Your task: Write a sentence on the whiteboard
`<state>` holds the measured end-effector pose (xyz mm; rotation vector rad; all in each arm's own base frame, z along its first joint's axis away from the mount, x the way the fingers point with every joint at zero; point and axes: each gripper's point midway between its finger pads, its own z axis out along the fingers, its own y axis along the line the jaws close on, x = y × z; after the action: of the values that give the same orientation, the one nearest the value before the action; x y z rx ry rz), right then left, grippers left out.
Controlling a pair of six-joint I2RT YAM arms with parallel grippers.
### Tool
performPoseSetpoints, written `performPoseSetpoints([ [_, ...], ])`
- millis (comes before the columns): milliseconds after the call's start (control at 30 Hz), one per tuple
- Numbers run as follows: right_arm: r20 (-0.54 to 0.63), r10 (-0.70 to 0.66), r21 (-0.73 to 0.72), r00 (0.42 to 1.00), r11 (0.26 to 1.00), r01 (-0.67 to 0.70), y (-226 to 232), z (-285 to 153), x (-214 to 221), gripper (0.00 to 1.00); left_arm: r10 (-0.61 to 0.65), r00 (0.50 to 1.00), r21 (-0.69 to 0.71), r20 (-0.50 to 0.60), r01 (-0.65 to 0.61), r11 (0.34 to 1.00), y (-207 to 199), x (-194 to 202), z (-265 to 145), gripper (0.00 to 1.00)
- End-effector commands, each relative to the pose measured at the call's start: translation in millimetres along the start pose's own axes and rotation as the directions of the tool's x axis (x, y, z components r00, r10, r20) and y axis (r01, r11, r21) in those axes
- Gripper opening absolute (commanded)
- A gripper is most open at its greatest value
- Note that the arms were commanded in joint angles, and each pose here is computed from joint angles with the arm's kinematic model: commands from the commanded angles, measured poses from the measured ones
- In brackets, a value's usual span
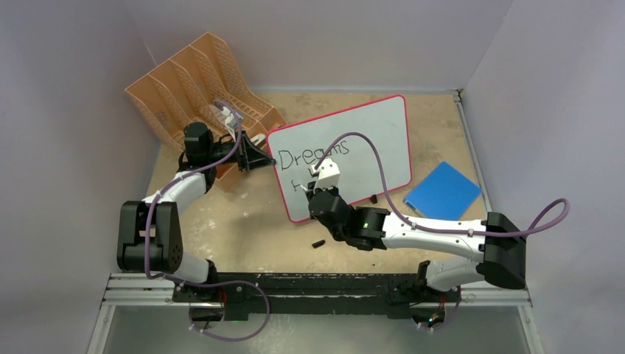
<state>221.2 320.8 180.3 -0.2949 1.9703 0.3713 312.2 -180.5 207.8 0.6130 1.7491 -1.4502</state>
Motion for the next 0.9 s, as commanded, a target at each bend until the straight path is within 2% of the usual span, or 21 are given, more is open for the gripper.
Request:
performPoseSetpoints([
  [0,0.004,0.023,0.006,1.0,1.0,-0.023,-2.4,-0.4,-3.7,0.0,0.094,0.996,0.031,0.007,-0.094,0.995,-12.7,-13.4,1.9,0.0],
  [867,-0.009,-0.01,-0.024,1.0,1.0,0.01,5.8,0.7,-5.8,0.0,0.094,0.996,0.03,0.008,-0.094,0.995,-12.8,-14.3,1.9,0.0],
])
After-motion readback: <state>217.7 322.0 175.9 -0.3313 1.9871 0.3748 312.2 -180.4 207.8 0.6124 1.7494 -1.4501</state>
